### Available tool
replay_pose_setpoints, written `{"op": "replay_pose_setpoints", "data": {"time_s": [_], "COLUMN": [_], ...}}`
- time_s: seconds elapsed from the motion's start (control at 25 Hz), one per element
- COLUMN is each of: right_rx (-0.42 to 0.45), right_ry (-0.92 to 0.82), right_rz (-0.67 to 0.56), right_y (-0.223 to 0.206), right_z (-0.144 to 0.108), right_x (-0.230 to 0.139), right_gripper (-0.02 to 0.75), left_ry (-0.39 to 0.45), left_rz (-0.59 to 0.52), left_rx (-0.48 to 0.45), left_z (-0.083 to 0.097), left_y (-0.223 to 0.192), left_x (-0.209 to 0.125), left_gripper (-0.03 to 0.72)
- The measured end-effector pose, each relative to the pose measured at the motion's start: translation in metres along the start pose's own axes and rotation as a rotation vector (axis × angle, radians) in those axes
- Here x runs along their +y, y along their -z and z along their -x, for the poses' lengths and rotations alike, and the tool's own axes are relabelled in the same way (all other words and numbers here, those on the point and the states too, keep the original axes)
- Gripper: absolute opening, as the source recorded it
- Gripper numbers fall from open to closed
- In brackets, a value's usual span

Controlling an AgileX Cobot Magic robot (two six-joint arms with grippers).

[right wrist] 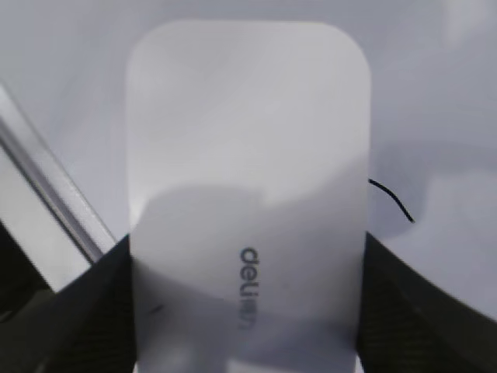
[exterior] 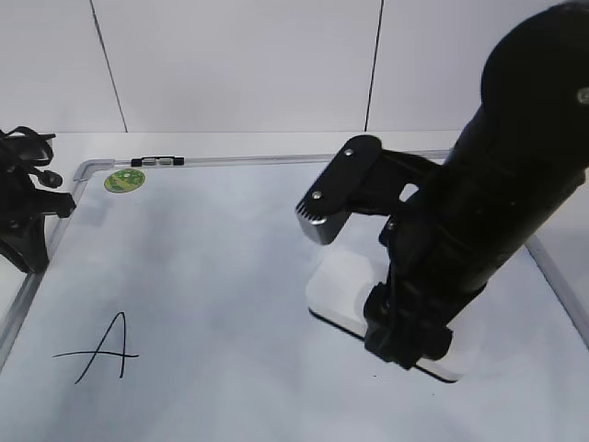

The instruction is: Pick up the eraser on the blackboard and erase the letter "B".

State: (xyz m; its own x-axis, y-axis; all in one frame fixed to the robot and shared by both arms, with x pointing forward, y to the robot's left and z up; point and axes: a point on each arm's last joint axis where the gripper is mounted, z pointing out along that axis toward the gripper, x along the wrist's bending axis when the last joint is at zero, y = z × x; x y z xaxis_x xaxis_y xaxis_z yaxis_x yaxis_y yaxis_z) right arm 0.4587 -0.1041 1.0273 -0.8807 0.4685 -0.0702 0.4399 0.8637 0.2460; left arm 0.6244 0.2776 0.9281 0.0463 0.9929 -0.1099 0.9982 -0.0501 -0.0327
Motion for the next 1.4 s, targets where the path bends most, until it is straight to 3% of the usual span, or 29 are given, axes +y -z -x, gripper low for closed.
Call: {"op": "replay_pose_setpoints", "data": {"time_s": [0.24,0.68,1.4], "right_rx": [-0.115,-0.196,-0.198], "right_ry": [-0.335,-0.792,-0.907], "right_rz": [-0.004,-0.004,-0.13], "right_y": [0.01,0.021,-0.016], "right_z": [0.045,0.113,0.156], "right_x": [-0.013,-0.054,-0.041], "right_gripper": [0.561,0.561,0.561], "left_ry": [0.0,0.0,0.0], "left_rz": [0.0,0.0,-0.003], "left_rx": [0.0,0.0,-0.003], "left_z": [0.0,0.0,0.0], "left_y": [0.0,0.0,0.0], "left_x": [0.0,0.0,0.0], "left_gripper": [0.056,0.059,0.064]}}
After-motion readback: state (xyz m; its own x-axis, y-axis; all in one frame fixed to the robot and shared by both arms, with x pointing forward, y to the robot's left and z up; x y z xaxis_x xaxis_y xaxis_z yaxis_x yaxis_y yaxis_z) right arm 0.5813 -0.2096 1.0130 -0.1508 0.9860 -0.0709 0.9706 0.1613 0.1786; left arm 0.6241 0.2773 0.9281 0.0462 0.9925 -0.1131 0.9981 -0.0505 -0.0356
